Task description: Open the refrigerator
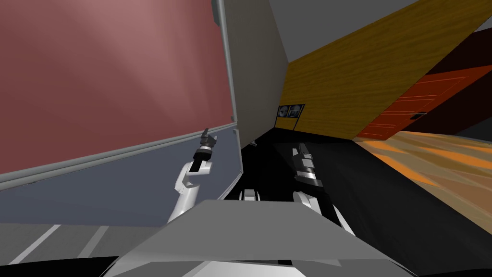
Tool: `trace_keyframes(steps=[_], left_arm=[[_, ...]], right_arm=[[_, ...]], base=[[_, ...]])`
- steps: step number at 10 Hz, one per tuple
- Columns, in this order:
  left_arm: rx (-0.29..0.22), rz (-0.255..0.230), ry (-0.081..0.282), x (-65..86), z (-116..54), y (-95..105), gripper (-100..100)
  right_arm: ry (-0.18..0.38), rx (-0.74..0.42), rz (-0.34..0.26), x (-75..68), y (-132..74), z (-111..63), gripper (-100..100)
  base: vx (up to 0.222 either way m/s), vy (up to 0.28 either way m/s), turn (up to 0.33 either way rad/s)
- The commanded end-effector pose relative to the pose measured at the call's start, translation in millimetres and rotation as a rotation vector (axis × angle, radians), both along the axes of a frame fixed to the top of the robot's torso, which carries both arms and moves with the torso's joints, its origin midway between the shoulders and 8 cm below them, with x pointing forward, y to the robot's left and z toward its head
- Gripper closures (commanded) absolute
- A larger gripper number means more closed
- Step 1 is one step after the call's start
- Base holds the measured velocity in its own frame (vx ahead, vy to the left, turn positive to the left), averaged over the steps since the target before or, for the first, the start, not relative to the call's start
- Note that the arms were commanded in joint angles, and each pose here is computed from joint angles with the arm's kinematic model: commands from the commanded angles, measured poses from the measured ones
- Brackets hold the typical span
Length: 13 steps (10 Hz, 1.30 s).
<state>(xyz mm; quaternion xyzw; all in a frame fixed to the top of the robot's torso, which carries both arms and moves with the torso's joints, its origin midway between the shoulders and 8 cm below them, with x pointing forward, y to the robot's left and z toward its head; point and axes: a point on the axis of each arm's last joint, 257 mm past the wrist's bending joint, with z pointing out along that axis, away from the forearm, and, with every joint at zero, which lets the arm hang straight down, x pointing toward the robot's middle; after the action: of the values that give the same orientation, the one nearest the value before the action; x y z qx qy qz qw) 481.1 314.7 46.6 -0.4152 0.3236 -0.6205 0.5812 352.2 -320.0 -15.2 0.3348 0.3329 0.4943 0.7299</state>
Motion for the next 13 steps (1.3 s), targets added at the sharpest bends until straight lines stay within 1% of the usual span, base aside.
trace_keyframes(steps=[1, 2, 3, 4, 5, 6, 7, 8, 9, 10, 11, 12, 13], left_arm=[[-0.031, 0.024, 0.033, 14.1, 0.0, 9.1, -100], [-0.05, 0.033, 0.029, 22.5, 7.7, 13.5, -100], [-0.059, 0.046, 0.055, 24.7, 1.4, 17.4, -100], [-0.079, 0.057, 0.051, 32.9, 9.2, 22.5, -100], [-0.088, 0.069, 0.073, 34.6, 3.6, 26.0, -100], [-0.11, 0.082, 0.07, 42.6, 11.4, 31.8, -100], [-0.121, 0.096, 0.094, 44.1, 5.1, 35.9, -100], [-0.145, 0.112, 0.091, 51.8, 12.7, 42.5, -100], [-0.155, 0.126, 0.113, 52.9, 6.8, 46.4, -100], [-0.182, 0.145, 0.111, 60.2, 14.2, 53.8, -100], [-0.191, 0.158, 0.13, 60.9, 9.0, 57.3, -100], [-0.218, 0.177, 0.124, 67.5, 17.0, 64.8, -100], [-0.229, 0.191, 0.144, 67.9, 11.3, 68.5, -100]], right_arm=[[0.0, 0.0, 0.0, 0.0, 0, 0.0, 0], [0.0, 0.0, 0.0, 0.0, 0, 0.0, 0], [0.0, 0.0, 0.0, 0.0, 0, 0.0, 0], [0.0, 0.0, 0.0, 0.0, 0, 0.0, 0], [0.0, 0.0, 0.0, 0.0, 0, 0.0, 0], [0.0, 0.0, 0.0, 0.0, 0, 0.0, 0], [0.0, 0.0, 0.0, 0.0, 0, 0.0, 0], [0.0, 0.0, 0.0, 0.0, 0, 0.0, 0], [0.0, 0.0, 0.0, 0.0, 0, 0.0, 0], [0.0, 0.0, 0.0, 0.0, 0, 0.0, 0], [0.0, 0.0, 0.0, 0.0, 0, 0.0, 0], [0.0, 0.0, 0.0, 0.0, 0, 0.0, 0], [0.0, 0.0, 0.0, 0.0, 0, 0.0, 0]], base=[[-0.013, -0.033, -0.075], [-0.006, -0.036, -0.163], [-0.003, -0.03, -0.087], [-0.004, -0.043, -0.142], [-0.005, -0.034, -0.064], [-0.009, -0.039, -0.138], [-0.006, -0.03, -0.077], [-0.004, -0.039, -0.139], [-0.001, -0.032, -0.076], [-0.006, -0.04, -0.17], [-0.007, -0.031, -0.069], [-0.002, -0.04, -0.119], [-0.001, -0.029, -0.071]])
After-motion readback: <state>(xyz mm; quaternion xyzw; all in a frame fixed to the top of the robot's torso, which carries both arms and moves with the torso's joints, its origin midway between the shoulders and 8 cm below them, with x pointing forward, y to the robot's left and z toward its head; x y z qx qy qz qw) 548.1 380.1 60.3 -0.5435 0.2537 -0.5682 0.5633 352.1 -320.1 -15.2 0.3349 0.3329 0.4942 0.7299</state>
